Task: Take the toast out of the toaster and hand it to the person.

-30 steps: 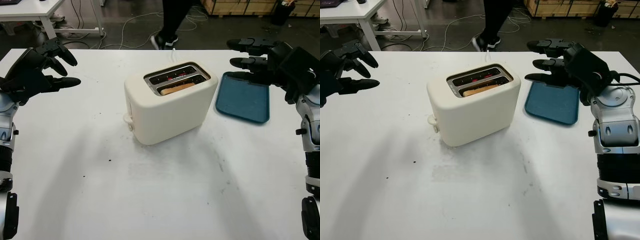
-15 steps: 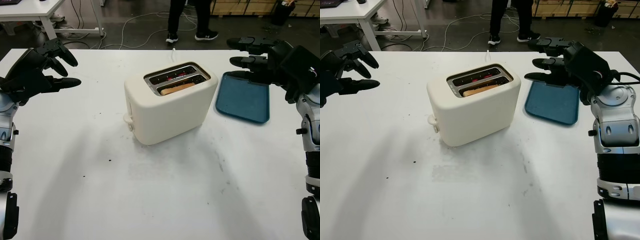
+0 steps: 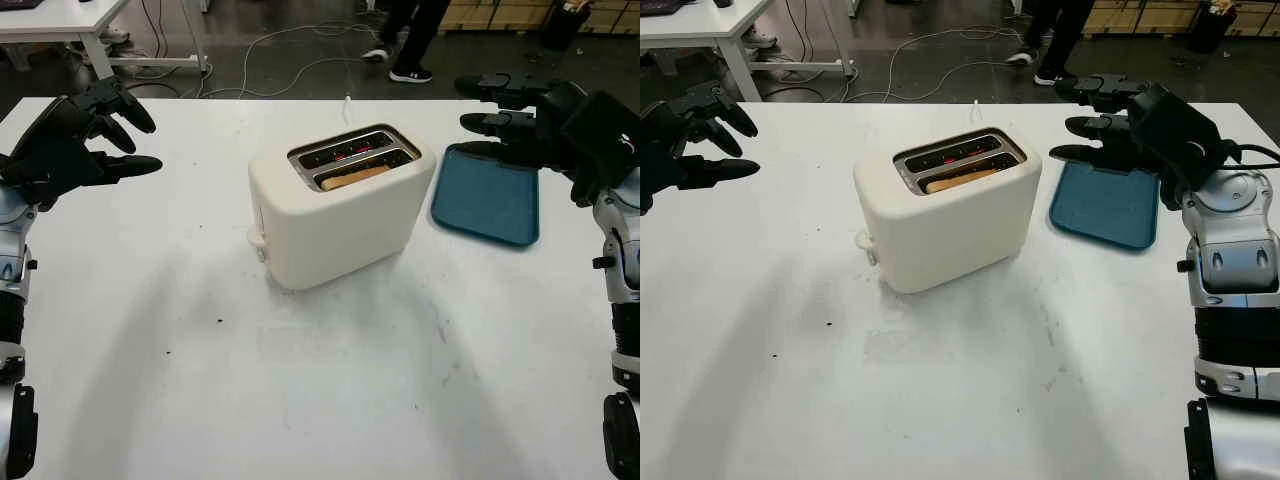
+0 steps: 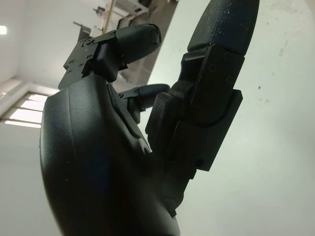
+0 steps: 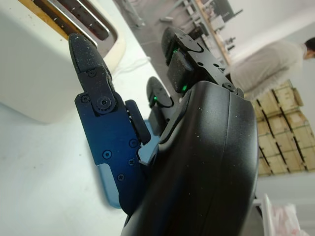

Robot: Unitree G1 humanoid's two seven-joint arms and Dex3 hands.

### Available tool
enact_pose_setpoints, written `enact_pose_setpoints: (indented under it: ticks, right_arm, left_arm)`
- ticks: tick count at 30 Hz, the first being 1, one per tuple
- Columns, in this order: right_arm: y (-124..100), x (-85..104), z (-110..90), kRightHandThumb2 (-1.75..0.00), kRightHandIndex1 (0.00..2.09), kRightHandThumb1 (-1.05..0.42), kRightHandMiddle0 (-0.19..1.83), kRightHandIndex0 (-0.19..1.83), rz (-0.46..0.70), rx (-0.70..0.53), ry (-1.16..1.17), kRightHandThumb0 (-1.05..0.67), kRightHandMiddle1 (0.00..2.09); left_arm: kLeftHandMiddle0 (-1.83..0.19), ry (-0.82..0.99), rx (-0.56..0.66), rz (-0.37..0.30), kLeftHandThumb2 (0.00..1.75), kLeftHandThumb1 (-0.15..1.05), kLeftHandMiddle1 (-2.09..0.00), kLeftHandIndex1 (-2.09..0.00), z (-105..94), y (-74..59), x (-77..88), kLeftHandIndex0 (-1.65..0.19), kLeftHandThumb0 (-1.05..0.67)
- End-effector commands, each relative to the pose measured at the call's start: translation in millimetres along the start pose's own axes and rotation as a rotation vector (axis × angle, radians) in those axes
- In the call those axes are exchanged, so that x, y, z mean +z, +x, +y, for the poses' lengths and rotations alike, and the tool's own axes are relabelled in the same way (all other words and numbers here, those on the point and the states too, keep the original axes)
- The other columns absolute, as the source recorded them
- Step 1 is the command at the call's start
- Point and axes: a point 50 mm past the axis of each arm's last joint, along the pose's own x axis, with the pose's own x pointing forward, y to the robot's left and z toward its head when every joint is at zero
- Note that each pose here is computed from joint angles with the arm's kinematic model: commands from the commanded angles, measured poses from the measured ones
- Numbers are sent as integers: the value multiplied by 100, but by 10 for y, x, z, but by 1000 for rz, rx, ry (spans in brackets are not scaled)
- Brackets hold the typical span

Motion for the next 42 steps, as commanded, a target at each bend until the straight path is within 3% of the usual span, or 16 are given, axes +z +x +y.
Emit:
enact_pose_setpoints:
  ticks: [1,9,17,32,42]
  right_arm:
    - [3,29,-16,0,4,-78,51,53,-18,-5,-17,-58,1]
    - [1,8,-15,0,4,-80,52,53,-31,2,-39,-62,1]
    - [-5,18,26,0,4,-77,51,52,4,-3,6,-50,1]
    - [-12,29,57,0,4,-78,50,50,24,-4,28,-42,0]
    - [0,32,56,0,5,-77,51,51,7,1,22,-52,1]
  left_arm:
    - [-20,-2,13,-4,3,92,-171,-163,22,15,15,-21,-105]
    - [-28,-6,-16,2,3,91,-168,-159,-34,35,-21,-25,-105]
    - [-27,-44,-26,28,0,89,-165,-153,-110,45,-86,-33,-105]
    - [-32,-55,-33,4,0,91,-161,-153,-151,82,-96,-33,-105]
    - [-33,-69,-35,10,0,88,-161,-152,-185,84,-112,-33,-105]
